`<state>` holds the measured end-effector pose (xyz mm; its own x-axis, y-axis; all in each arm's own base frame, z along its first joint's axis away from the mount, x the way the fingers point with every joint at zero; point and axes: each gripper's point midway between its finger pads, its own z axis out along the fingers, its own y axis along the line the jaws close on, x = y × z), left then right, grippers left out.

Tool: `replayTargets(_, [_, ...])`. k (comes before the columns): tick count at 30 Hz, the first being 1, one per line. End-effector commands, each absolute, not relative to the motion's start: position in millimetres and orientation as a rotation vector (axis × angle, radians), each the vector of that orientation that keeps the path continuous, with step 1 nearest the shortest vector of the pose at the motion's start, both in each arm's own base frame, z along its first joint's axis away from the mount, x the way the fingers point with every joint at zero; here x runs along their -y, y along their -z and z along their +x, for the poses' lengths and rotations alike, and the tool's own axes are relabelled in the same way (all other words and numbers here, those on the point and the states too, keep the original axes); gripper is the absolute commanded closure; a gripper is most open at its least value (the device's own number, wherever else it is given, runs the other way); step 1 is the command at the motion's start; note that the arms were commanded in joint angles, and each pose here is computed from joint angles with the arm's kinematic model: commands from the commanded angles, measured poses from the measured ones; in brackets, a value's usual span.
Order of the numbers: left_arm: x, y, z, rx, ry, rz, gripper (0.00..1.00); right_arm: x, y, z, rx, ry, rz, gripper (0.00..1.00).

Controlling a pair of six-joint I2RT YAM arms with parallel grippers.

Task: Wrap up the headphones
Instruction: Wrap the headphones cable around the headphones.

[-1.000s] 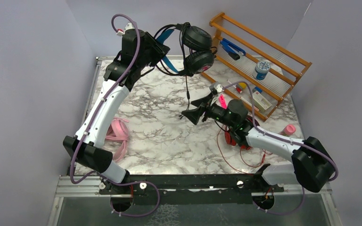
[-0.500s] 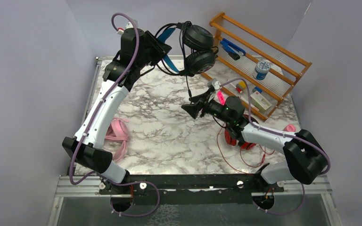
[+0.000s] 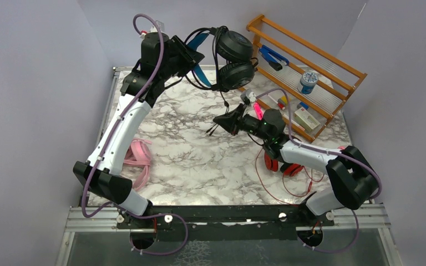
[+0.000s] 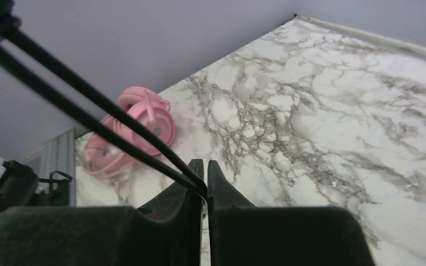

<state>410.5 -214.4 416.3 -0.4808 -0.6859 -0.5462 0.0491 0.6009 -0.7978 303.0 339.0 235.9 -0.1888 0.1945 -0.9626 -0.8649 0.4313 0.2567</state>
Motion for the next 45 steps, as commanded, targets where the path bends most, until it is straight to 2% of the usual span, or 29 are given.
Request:
replayTargets(1, [223,-493,377,-1.702,1.126,-0.295,1.00,-333,-249,303,-1.389,-1.100,-0.682,0.99])
replayTargets(5, [239,-486,356,-1.749,1.180,-0.095,1.00,-319,-241,307,-1.413,-1.092,-0.748,1.00])
replayTargets(10, [250,-426,324,-1.931,1.186,0.153,1.00,-305,-223,319,-1.503,-1.027,-0.837,1.00])
replayTargets(14, [225,-342,309,-2.155,0.971,0.162,1.00,-296,-201,332,-1.535,-0.894,-0.855,1.00])
replayTargets(18, [208,-279,288,-2.296,0.880,0.174,1.00,-293,-177,345,-1.547,-0.810,-0.879,1.00])
replayTargets(28, [145,-148,276,-2.564,0.400,0.038,1.00,-313,-106,325,-1.784,-0.984,-0.903,0.99])
replayTargets(31, [139,-125,274,-2.618,0.340,0.046,1.00,-320,-85,317,-1.879,-1.028,-0.911,0.99])
replayTargets(36, [152,-112,275,-2.604,0.435,0.036,1.00,-334,-73,302,-1.891,-1.107,-0.932,0.99])
replayTargets(45, [146,-93,275,-2.634,0.380,0.011,1.00,-327,-49,313,-2.131,-1.031,-0.749,0.85])
